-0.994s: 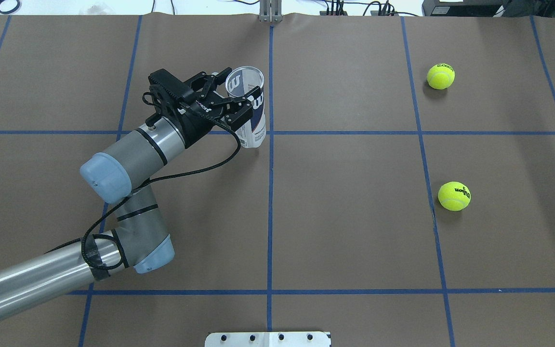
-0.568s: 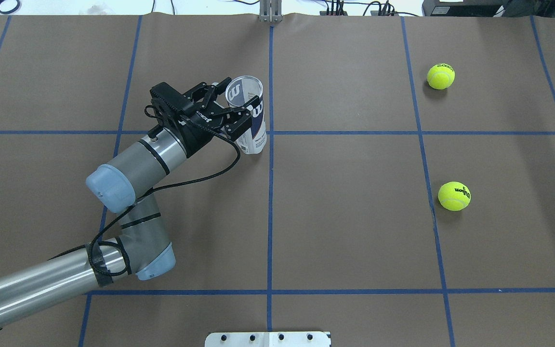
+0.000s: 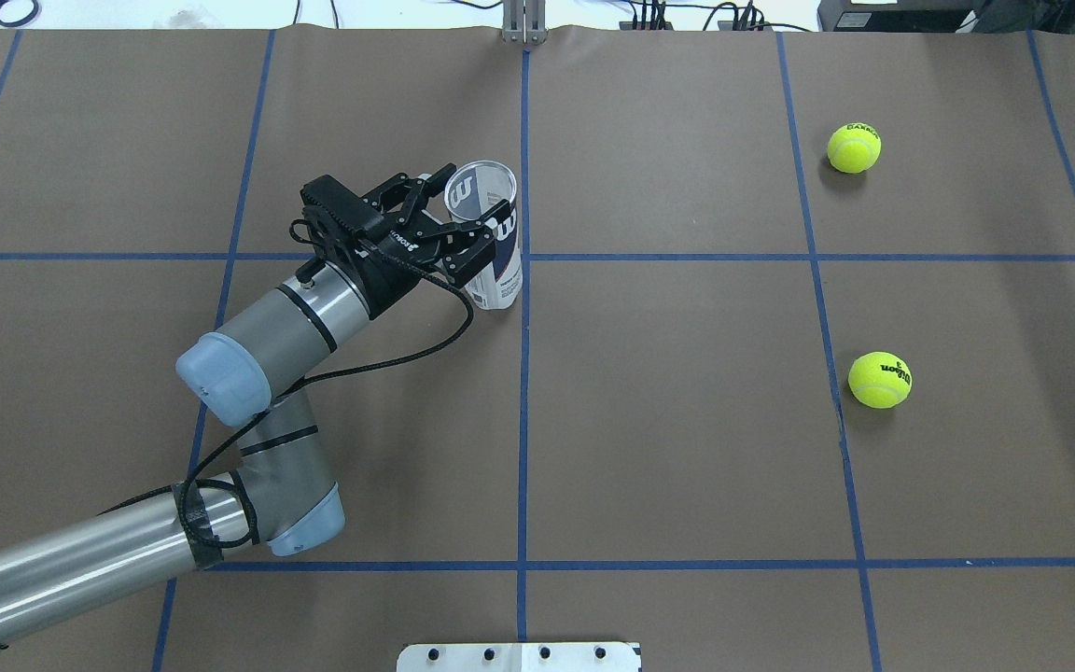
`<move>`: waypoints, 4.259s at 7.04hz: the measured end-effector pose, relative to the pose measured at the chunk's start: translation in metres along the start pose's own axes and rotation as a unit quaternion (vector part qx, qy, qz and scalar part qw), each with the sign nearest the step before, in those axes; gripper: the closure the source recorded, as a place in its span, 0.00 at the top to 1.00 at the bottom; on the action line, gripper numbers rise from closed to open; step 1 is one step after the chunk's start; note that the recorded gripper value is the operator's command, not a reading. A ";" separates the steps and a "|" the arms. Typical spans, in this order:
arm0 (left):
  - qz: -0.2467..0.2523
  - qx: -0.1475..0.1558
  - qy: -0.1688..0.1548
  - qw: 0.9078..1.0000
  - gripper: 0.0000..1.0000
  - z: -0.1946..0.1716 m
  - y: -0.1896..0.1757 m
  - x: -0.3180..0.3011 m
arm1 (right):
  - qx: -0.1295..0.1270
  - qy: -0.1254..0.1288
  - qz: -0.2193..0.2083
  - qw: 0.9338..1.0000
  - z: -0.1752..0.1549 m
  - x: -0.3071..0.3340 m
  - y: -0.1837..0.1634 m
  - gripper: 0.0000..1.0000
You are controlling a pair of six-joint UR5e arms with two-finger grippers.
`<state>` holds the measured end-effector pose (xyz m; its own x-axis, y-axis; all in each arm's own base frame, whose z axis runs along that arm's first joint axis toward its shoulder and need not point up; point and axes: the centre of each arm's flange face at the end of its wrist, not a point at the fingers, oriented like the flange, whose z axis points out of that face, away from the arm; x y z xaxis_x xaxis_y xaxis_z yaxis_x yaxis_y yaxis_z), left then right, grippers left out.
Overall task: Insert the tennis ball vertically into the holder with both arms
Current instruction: 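Lower the upright can onto the table with the left gripper, then open and withdraw the left gripper from the can while the right arm reaches in, then lower the right gripper onto the nearer yellow tennis ball and grasp it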
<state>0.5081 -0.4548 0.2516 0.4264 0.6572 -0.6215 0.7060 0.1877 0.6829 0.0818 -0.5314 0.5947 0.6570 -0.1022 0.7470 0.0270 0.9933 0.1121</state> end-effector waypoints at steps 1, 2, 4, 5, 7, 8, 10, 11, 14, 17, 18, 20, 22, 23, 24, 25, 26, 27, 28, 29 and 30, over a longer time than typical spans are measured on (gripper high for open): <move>0.007 0.000 0.000 1.000 0.89 0.000 0.001 0.000 | 0.000 0.000 0.000 1.000 0.000 0.000 0.000 1.00; 0.010 -0.001 0.000 1.000 0.98 0.000 0.001 0.000 | 0.000 0.000 0.000 1.000 0.000 0.000 0.000 1.00; 0.012 -0.001 0.001 1.000 0.99 0.000 0.000 0.001 | -0.001 0.000 0.001 1.000 0.001 0.001 0.000 0.99; 0.012 -0.001 0.001 1.000 0.99 0.000 0.000 0.001 | -0.001 0.000 0.001 1.000 0.001 0.001 0.000 0.99; 0.010 0.004 0.004 1.000 0.99 0.001 -0.004 0.005 | -0.001 0.000 0.001 1.000 0.001 0.001 0.000 1.00; 0.006 0.011 0.009 1.000 0.99 0.001 -0.014 0.009 | -0.001 0.000 0.001 1.000 0.001 0.001 0.000 0.99; 0.010 0.025 0.023 0.999 0.99 -0.002 -0.049 0.020 | 0.001 0.000 -0.001 1.000 -0.001 -0.001 0.000 1.00; 0.022 0.012 0.031 0.999 0.99 -0.007 -0.073 0.019 | 0.004 0.001 -0.005 1.000 -0.004 -0.004 -0.002 1.00; 0.062 -0.104 0.014 0.993 0.99 -0.083 -0.099 -0.028 | 0.005 0.002 -0.009 1.000 -0.005 -0.007 -0.005 0.99; 0.036 -0.220 0.001 0.975 0.99 -0.142 -0.067 -0.070 | -0.008 0.001 0.040 0.999 0.011 -0.055 -0.034 0.99; 0.028 -0.232 -0.002 0.972 0.99 -0.145 -0.058 -0.074 | -0.021 -0.003 0.075 0.997 0.026 -0.094 -0.052 0.99; 0.023 -0.247 -0.010 0.969 0.99 -0.143 -0.042 -0.081 | -0.034 -0.022 0.100 0.994 0.049 -0.184 -0.065 0.99; 0.024 -0.253 -0.015 0.967 0.99 -0.137 -0.033 -0.084 | -0.019 -0.013 0.044 0.999 0.088 -0.240 -0.038 0.99; 0.024 -0.254 -0.016 0.967 0.99 -0.134 -0.030 -0.085 | 0.003 -0.012 0.031 0.999 0.109 -0.258 -0.020 0.99; 0.025 -0.254 -0.016 0.967 0.99 -0.133 -0.029 -0.085 | 0.017 -0.018 0.022 0.999 0.129 -0.277 -0.002 0.99; 0.025 -0.255 -0.017 0.966 0.99 -0.132 -0.028 -0.085 | 0.017 -0.025 0.018 0.999 0.145 -0.296 0.012 0.99; 0.027 -0.256 -0.017 0.966 0.99 -0.132 -0.026 -0.086 | 0.008 -0.031 0.015 0.999 0.158 -0.312 0.024 0.99; 0.029 -0.258 -0.018 0.966 0.99 -0.131 -0.024 -0.088 | -0.004 -0.032 0.009 0.999 0.171 -0.323 0.035 0.99; 0.031 -0.260 -0.019 0.965 0.99 -0.130 -0.020 -0.090 | -0.017 -0.030 0.003 0.999 0.183 -0.330 0.046 0.99; 0.033 -0.262 -0.021 0.964 0.99 -0.129 -0.015 -0.093 | -0.031 -0.026 -0.003 0.999 0.195 -0.333 0.058 0.99; 0.034 -0.264 -0.022 0.964 0.99 -0.127 -0.012 -0.095 | -0.040 -0.021 -0.007 0.999 0.204 -0.332 0.067 0.99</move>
<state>0.3874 -0.4267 0.3514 0.4935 0.6511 -0.5766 0.2940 0.4991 0.8152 -0.2884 -0.4421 0.4884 0.6237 -0.1166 0.7729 0.0975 0.9927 0.0711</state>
